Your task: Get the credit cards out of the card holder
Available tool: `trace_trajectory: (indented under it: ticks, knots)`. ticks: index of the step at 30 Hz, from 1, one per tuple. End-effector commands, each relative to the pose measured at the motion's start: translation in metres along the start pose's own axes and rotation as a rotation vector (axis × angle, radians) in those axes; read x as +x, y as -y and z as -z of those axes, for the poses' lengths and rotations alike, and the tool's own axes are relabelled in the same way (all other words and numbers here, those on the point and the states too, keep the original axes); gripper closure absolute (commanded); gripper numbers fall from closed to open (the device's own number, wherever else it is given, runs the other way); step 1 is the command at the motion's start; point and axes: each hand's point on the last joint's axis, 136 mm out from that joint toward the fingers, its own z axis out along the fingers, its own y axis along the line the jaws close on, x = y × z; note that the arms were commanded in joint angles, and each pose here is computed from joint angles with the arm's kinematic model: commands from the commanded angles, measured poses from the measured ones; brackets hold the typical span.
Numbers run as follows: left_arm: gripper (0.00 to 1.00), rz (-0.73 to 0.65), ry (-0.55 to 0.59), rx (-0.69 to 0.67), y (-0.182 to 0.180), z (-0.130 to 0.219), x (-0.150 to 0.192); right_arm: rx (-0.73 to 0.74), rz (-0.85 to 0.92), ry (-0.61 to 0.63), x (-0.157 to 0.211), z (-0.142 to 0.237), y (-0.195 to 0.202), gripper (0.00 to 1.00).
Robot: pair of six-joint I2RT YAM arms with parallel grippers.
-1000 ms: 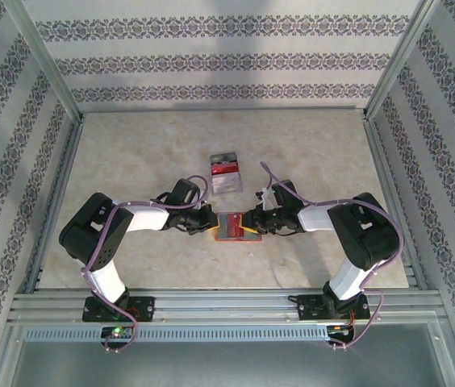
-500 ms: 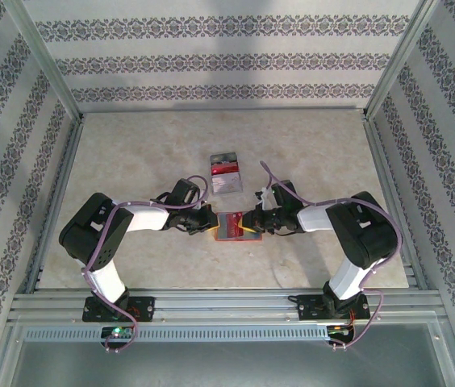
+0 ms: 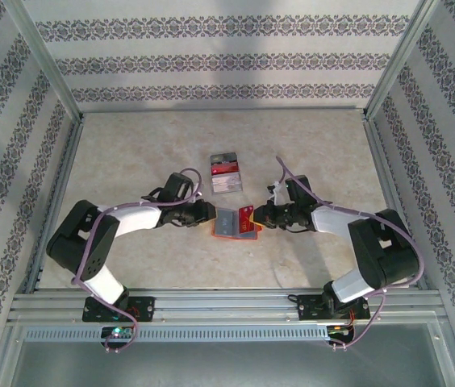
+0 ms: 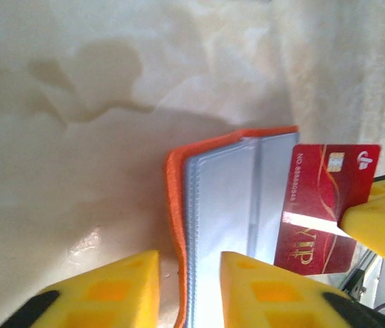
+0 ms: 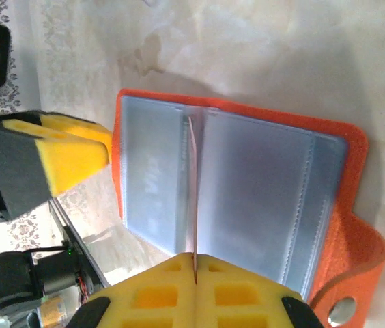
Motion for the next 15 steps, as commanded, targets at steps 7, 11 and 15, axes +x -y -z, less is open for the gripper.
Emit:
trace_trajectory:
  ticks: [7,11,15]
  knots:
    - [0.61,-0.221,0.185,0.04,0.03,0.077,-0.048,-0.061,0.291,0.05,-0.022,0.036,-0.065,1.0]
    - [0.52,-0.441,0.287,0.055,0.056,0.119,-0.059,-0.039,0.475,0.067,-0.025,0.057,-0.089,1.0]
    - [0.43,-0.726,0.394,0.078,0.088,0.158,-0.06,-0.003,0.694,0.087,-0.026,0.076,-0.111,1.0]
